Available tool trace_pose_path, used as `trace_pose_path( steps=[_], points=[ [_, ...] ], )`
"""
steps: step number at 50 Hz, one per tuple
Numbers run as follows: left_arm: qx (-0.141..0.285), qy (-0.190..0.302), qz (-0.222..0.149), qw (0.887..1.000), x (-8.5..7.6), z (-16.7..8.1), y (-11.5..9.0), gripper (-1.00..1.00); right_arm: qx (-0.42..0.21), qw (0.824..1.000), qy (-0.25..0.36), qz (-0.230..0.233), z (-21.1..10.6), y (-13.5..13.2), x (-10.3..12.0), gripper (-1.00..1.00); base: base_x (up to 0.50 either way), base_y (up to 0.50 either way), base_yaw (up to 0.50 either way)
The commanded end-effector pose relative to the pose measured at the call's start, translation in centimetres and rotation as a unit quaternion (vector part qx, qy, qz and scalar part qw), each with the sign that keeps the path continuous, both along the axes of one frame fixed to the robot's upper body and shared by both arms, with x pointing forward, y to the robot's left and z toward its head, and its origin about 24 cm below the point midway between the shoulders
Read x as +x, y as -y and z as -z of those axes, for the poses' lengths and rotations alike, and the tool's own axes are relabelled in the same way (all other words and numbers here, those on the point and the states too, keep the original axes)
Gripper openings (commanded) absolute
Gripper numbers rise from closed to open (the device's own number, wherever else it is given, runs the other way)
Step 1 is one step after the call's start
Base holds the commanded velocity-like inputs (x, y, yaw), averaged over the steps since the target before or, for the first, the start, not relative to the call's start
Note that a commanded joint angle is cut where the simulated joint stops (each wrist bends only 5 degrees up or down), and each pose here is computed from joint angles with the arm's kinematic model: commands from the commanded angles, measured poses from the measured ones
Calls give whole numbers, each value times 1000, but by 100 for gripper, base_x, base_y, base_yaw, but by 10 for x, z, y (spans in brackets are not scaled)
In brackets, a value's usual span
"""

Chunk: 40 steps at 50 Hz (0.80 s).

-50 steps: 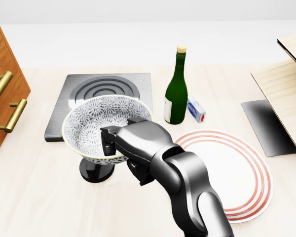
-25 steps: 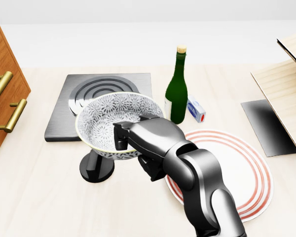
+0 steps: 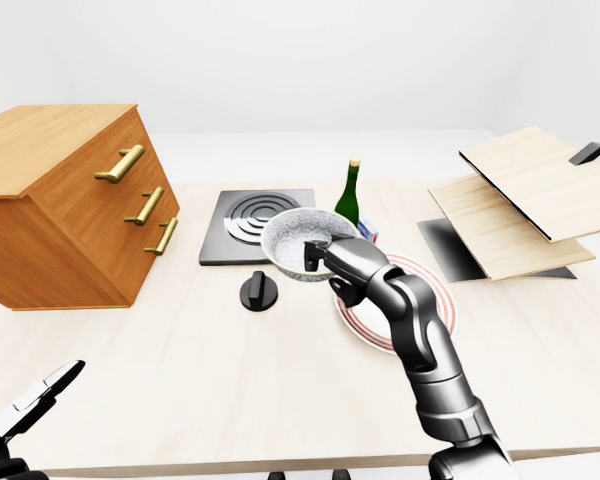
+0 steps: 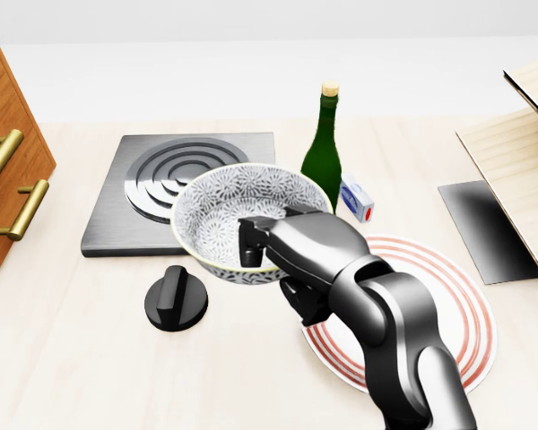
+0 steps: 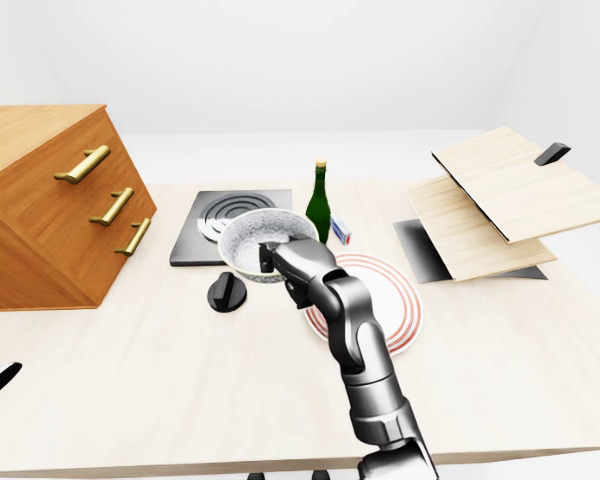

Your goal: Pick up the akita bowl and put it on the plate.

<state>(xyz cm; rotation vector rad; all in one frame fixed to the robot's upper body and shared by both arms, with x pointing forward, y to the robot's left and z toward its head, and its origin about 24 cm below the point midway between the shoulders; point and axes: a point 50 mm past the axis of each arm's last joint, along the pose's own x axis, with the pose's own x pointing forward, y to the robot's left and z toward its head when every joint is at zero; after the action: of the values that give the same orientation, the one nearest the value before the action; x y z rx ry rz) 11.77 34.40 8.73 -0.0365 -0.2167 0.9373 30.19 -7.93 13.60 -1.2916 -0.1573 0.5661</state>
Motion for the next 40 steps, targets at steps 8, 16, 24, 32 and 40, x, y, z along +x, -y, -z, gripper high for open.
trace_pose_path(
  steps=[8,16,24,32,40],
  points=[
    [0,1,-1,1000,0,1,0,100,-24,1000,7,14,3,17,-1,-100,0,0,0],
    [0,1,-1,1000,0,2,0,100,-27,999,4,17,6,21,-1,-100,0,0,0],
    [1,1,-1,1000,0,1,0,100,-31,999,3,20,6,25,0,-100,0,0,0],
    [1,1,-1,1000,0,1,0,100,-33,999,9,27,3,30,0,-100,0,0,0],
    [1,1,-1,1000,-1,-1,0,100,-37,999,9,37,4,37,1,-100,0,0,0]
  ],
)
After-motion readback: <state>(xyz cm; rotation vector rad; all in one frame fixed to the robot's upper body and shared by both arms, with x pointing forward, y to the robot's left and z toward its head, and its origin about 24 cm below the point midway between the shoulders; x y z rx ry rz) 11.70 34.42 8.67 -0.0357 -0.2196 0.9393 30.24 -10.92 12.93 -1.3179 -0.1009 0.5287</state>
